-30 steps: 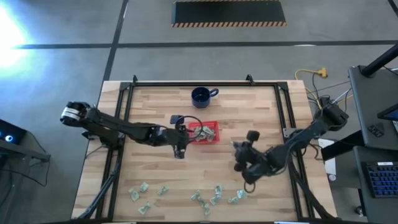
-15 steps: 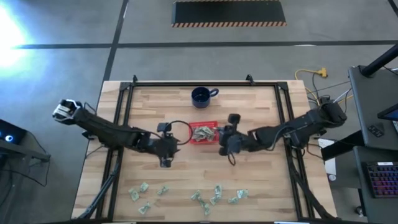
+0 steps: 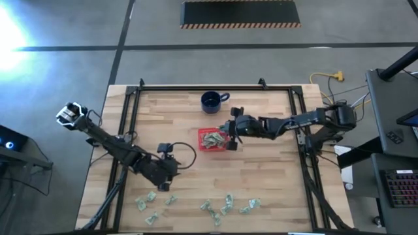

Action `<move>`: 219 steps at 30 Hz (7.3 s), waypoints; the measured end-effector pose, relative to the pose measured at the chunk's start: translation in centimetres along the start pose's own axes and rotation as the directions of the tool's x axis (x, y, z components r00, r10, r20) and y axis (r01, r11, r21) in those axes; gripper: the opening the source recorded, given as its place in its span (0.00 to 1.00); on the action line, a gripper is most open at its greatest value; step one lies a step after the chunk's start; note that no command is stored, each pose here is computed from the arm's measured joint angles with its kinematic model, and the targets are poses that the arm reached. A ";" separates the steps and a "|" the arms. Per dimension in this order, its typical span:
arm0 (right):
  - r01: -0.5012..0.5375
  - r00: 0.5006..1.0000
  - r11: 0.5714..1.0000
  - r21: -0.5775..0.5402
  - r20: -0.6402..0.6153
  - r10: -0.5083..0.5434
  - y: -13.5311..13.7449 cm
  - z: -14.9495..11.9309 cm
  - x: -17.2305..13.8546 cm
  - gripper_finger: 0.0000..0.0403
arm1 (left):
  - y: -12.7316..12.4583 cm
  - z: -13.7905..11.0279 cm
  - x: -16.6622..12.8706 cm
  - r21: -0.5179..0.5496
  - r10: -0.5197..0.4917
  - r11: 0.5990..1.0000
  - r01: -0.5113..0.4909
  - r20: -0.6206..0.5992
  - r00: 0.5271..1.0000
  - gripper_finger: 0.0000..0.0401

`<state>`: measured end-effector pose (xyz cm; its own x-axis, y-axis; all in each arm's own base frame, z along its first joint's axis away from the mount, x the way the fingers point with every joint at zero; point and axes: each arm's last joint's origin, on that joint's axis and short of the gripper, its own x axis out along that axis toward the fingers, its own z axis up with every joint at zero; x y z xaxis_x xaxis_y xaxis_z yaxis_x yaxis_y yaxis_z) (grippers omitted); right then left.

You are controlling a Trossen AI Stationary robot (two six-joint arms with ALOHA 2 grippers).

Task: Pick and place items into bin
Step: Put the stevia packet into the red bin

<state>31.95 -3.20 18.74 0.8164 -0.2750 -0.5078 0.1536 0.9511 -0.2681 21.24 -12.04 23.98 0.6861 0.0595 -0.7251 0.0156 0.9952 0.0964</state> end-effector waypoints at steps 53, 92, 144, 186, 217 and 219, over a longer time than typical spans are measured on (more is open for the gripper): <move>-0.101 0.994 0.988 -0.114 0.041 0.106 0.9 0.5 -0.8 0.34 | -9.1 -2.9 6.1 -0.426 -0.235 0.905 0.011 -0.477 0.847 0.39; -0.145 0.989 0.984 -0.098 -0.019 0.144 1.7 0.5 -2.2 0.30 | -3.2 1.1 5.7 0.033 0.378 0.926 -0.377 -0.140 0.915 0.04; -0.371 0.890 0.916 0.150 -0.224 0.397 9.5 -1.2 -13.5 0.23 | 14.3 6.8 11.4 0.284 0.191 0.935 -0.211 0.097 0.977 0.44; -0.383 0.800 0.920 0.083 -0.468 0.375 25.6 -5.3 -13.3 0.32 | 12.9 5.8 11.0 0.149 0.153 0.977 -0.153 0.007 0.988 0.53; -0.179 0.860 0.981 -0.081 -0.497 0.115 23.3 -6.0 -12.5 0.03 | 10.7 6.0 8.8 0.128 0.102 0.987 -0.101 0.001 0.995 0.53; -0.137 0.885 0.983 -0.119 -0.461 0.068 22.7 -5.5 -12.3 0.03 | 10.0 6.3 7.6 0.133 0.085 0.987 -0.088 0.024 0.996 0.53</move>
<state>22.30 21.02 14.36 0.4762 -0.2438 -0.8449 -0.0272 0.9562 -0.2913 31.20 -2.13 23.68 0.7023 0.1420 -0.6976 0.0521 0.9670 0.2493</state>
